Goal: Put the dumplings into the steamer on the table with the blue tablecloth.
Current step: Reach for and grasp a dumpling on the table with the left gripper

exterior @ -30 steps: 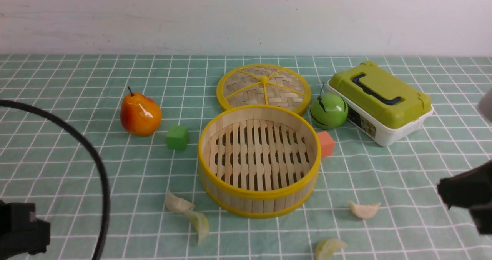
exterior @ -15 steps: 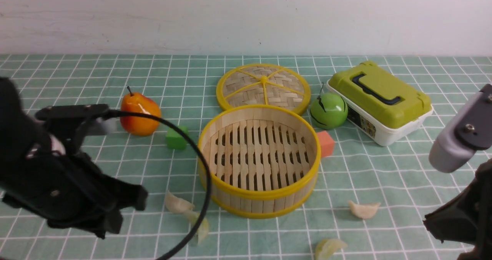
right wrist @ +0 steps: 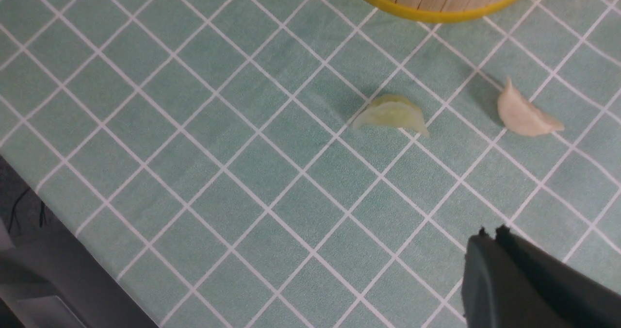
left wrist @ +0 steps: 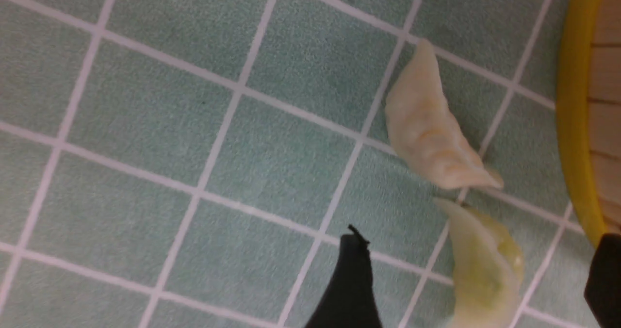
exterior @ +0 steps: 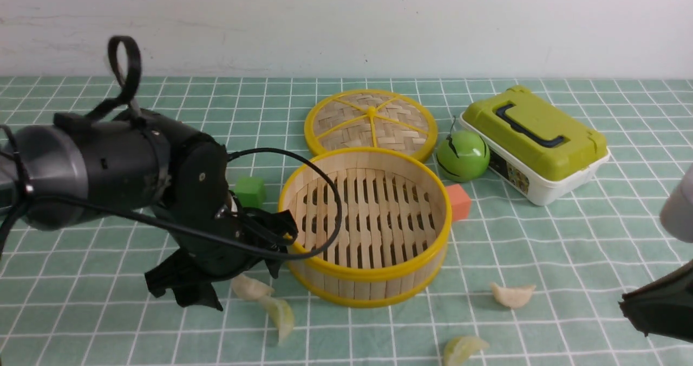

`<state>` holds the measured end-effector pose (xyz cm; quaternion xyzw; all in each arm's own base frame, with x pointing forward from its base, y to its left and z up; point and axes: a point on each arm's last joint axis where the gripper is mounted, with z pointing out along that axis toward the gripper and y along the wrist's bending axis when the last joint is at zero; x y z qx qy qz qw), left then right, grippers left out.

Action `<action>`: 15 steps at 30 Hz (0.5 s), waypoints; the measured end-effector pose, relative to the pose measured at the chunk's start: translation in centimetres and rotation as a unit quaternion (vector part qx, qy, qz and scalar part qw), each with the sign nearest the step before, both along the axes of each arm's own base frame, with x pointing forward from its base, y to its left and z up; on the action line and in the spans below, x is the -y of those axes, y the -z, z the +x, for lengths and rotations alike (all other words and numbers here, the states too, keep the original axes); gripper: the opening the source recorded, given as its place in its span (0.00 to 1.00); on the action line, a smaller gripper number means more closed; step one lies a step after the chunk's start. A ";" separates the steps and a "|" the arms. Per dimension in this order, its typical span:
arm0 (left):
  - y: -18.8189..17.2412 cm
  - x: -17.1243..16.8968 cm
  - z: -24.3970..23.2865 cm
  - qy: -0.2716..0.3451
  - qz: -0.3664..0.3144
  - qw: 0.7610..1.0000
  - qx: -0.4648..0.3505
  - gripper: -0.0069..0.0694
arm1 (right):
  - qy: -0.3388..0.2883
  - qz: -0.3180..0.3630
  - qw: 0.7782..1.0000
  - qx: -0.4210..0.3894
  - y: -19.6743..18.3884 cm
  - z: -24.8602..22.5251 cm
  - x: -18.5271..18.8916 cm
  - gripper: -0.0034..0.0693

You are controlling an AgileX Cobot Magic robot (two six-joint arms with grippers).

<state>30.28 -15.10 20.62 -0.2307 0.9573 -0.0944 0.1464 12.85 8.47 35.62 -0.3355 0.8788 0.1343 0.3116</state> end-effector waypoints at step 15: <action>3.3 0.1 2.1 -0.083 0.005 0.996 0.027 0.67 | 0.006 0.017 0.999 0.029 1.4 -1.9 1.0 0.05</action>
